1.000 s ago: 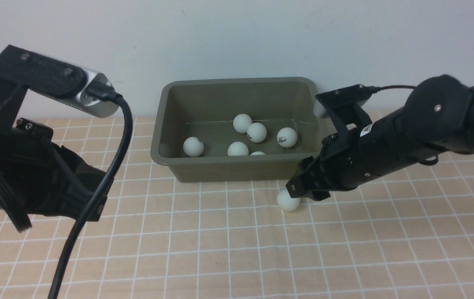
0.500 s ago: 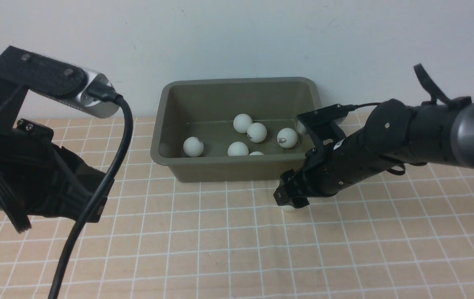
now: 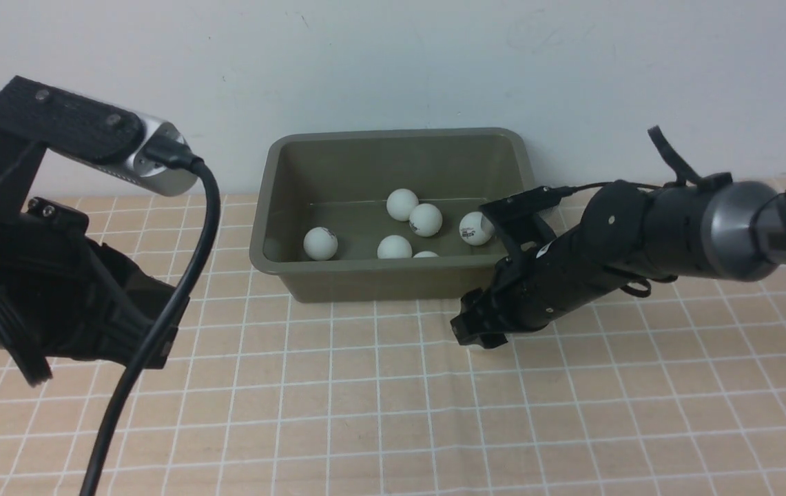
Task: Put the table tennis balls into the box on the light coffee tablecloth.
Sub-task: 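Reach for and grasp a ping pong ball on the table, then release the ping pong ball into the bin and lift the gripper away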
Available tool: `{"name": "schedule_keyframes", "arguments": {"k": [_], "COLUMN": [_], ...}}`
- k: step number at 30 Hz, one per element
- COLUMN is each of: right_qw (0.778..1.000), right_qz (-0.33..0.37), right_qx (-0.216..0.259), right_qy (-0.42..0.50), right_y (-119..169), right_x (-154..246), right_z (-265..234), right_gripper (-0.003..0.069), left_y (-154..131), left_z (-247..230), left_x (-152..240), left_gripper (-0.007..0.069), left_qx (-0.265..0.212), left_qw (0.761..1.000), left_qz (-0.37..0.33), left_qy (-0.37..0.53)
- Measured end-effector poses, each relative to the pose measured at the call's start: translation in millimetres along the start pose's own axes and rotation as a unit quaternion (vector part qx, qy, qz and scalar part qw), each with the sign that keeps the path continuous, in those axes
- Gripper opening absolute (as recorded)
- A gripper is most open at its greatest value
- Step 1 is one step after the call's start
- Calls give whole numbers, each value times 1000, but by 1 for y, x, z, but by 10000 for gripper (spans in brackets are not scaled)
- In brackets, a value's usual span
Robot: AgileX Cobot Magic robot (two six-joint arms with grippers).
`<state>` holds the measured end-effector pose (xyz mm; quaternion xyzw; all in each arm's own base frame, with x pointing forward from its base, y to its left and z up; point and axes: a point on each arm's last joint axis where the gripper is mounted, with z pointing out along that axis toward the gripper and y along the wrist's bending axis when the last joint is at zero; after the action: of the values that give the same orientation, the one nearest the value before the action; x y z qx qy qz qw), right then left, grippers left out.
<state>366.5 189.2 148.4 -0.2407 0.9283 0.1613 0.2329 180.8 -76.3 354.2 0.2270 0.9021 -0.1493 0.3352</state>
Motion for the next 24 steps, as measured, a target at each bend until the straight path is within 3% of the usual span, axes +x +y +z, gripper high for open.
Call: {"name": "schedule_keyframes", "arguments": {"k": [4,9,15,19,24], "right_qw": [999,996,994,992,992], "right_qz": [-24,-58,-104,-101,-108], "right_qx": [-19,-42,-16,-5,-7], "right_qy": [26,56,-19,-69,-71], "right_y": [7,15,18,14,-1], "right_x": [0,-2,-13,-28,-59], "right_z": [-23,-96,-147,-139,-91], "right_gripper": [341,341,341,341,341], "left_y": [0,0,0,0,0], "left_z": [0,0,0,0,0], "left_x": [0,0,0,0,0], "left_gripper": [-69,-69,-69,-69,-69], "left_qx": [0,0,1,1,1], "left_qw": [1000,1000,1000,1000,1000], "left_qz": [0,0,-1,-1,-1], "left_qy": [0,0,0,0,0]}}
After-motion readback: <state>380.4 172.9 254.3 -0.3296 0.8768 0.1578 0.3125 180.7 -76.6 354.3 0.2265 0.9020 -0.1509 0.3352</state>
